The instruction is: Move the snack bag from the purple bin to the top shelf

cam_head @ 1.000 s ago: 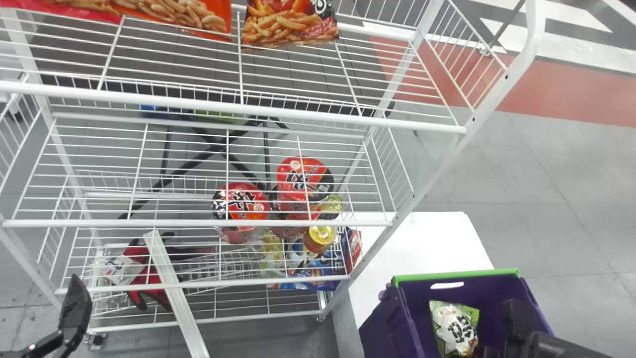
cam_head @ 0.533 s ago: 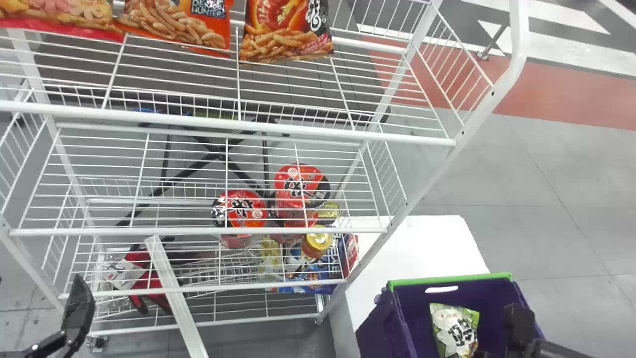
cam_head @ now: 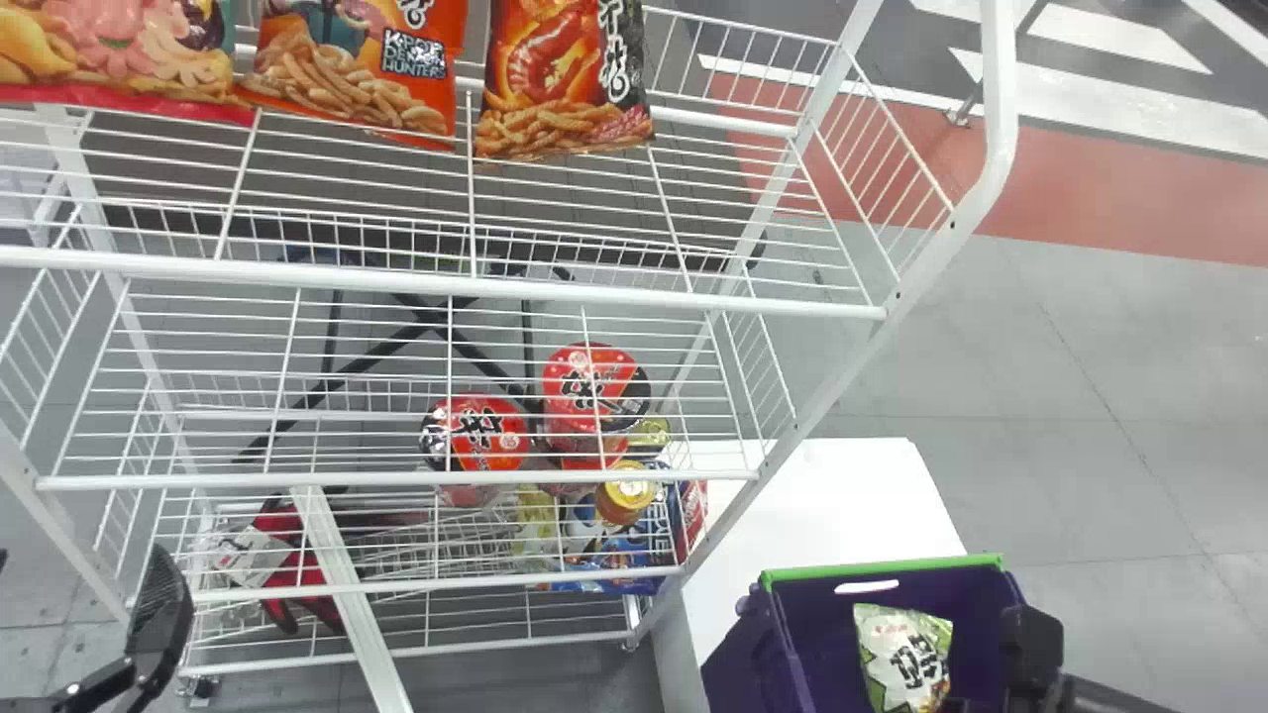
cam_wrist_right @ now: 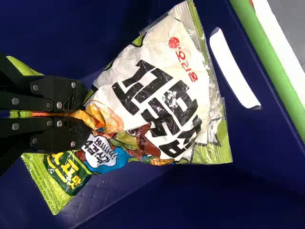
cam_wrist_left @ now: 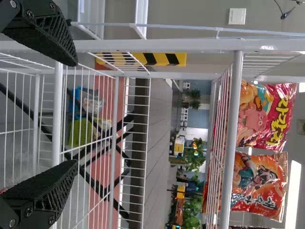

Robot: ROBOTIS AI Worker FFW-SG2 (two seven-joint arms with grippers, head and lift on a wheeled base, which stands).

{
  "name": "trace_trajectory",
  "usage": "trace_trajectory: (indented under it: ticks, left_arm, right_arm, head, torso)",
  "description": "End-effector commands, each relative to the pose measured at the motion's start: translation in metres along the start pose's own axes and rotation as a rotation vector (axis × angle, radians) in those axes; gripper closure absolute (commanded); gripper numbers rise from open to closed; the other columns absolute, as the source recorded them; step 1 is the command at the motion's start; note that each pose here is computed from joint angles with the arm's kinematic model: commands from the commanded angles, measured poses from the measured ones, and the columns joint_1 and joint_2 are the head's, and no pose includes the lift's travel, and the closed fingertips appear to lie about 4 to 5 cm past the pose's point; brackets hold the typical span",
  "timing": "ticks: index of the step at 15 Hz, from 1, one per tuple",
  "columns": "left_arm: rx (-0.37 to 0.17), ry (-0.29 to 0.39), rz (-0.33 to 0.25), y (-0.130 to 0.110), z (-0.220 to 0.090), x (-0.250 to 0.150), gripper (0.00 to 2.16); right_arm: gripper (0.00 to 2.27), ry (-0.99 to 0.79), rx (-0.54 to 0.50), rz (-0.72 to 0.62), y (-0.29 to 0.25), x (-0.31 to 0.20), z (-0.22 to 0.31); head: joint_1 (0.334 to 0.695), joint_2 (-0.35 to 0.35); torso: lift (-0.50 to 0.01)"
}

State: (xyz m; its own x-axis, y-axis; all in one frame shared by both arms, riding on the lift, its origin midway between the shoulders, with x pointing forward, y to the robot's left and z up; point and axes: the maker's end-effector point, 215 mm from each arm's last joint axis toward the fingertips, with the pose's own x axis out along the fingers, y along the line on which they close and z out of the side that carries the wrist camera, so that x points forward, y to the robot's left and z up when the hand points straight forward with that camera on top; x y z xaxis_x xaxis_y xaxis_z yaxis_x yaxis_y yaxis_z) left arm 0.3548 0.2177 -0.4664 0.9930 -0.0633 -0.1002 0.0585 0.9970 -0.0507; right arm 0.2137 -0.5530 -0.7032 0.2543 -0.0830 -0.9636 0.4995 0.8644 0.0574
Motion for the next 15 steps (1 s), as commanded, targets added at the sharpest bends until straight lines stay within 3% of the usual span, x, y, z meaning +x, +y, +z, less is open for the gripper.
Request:
trace_trajectory:
  ticks: [1,15]
  left_arm:
    - [-0.002,-0.003,-0.001,-0.0006,0.001,0.0015,0.08]
    - [0.009,0.035,-0.026,-0.0055,-0.0061,0.0088,0.08]
  right_arm:
    - [2.19,-0.001,0.0,0.001,0.0006,0.0,0.0007]
    - [2.19,0.029,0.014,0.0,0.0006,-0.0013,-0.0055]
  head:
    - [0.695,-0.35]
    - [0.695,-0.35]
  torso:
    - [-0.183]
    - [-0.127]
